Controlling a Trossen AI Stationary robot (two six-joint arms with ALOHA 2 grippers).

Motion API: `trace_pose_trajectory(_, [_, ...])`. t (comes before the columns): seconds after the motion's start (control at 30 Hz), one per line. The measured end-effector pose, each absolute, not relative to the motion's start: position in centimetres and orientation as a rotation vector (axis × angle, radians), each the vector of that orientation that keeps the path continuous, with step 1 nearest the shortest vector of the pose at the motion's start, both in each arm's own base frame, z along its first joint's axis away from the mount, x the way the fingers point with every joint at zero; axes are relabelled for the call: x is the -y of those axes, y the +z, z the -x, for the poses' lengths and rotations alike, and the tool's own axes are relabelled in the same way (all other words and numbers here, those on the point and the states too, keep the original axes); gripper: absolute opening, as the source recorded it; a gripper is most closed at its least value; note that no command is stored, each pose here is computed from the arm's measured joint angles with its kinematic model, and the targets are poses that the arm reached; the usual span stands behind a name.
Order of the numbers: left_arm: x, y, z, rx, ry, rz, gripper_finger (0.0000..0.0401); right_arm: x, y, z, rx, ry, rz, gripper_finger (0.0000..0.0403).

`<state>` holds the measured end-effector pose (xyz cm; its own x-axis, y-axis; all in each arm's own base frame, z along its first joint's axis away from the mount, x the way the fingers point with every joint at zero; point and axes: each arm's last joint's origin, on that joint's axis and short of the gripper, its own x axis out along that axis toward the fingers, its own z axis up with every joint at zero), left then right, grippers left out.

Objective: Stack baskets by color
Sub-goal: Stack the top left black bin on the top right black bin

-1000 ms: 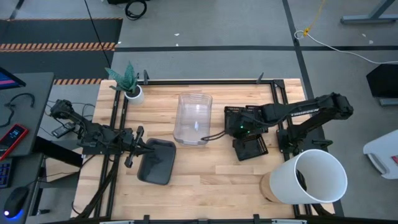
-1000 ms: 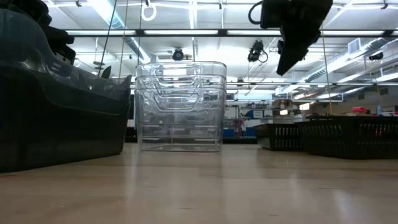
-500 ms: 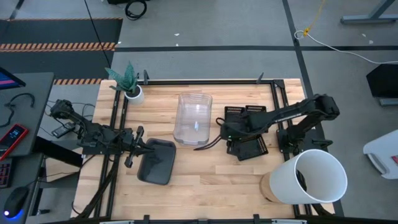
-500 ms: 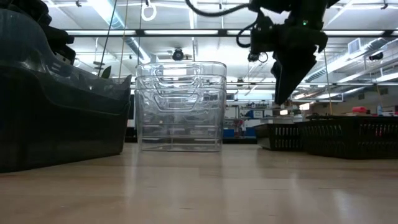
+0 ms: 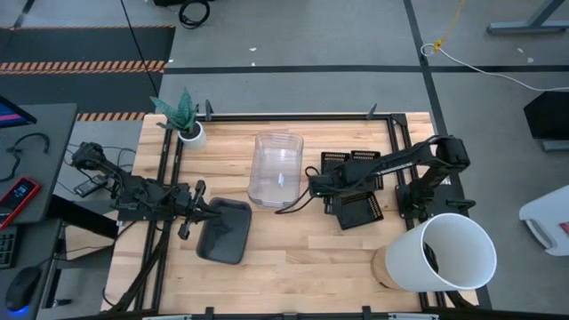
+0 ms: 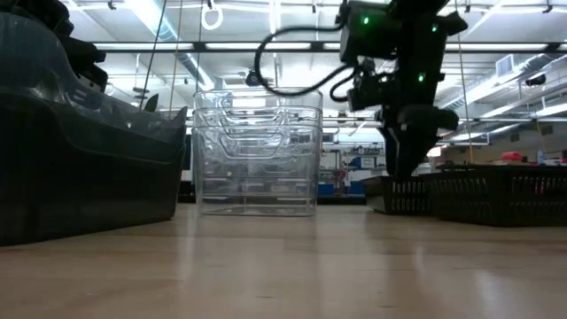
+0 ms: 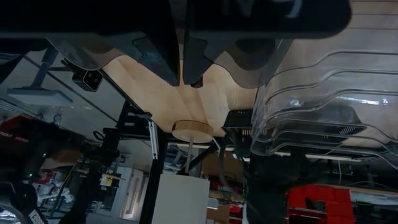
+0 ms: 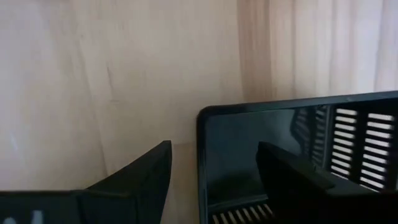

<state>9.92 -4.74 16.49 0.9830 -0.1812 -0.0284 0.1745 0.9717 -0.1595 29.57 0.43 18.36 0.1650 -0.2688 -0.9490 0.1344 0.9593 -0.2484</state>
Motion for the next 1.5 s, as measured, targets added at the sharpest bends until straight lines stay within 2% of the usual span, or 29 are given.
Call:
trace_pose_trajectory(0.2, [4.7, 16.5, -9.9, -0.043, -0.179, 0.157, 0.0028, 0.3, 16.6, -30.0, -1.44, -0.301, 0.101, 0.0235])
trace_pose_trajectory(0.4, [4.7, 16.5, -9.9, -0.043, -0.179, 0.157, 0.0035, 0.8, 15.7, -30.3, -1.472, -0.304, 0.097, 0.0204])
trace_pose_trajectory(0.97, [4.7, 16.5, -9.9, -0.04, -0.179, 0.159, 0.0031, 0.8, 16.0, -30.2, -1.482, -0.225, 0.167, 0.0013])
trace_pose_trajectory(1.3, [4.7, 16.5, -9.9, -0.04, -0.179, 0.159, 0.0029, 0.9, 19.6, -29.0, -1.373, -0.24, 0.172, 0.0006])
trace_pose_trajectory(1.5, [4.7, 16.5, -9.9, -0.04, -0.179, 0.159, 0.0027, 0.8, 22.9, -26.3, -1.355, -0.291, 0.204, 0.0008])
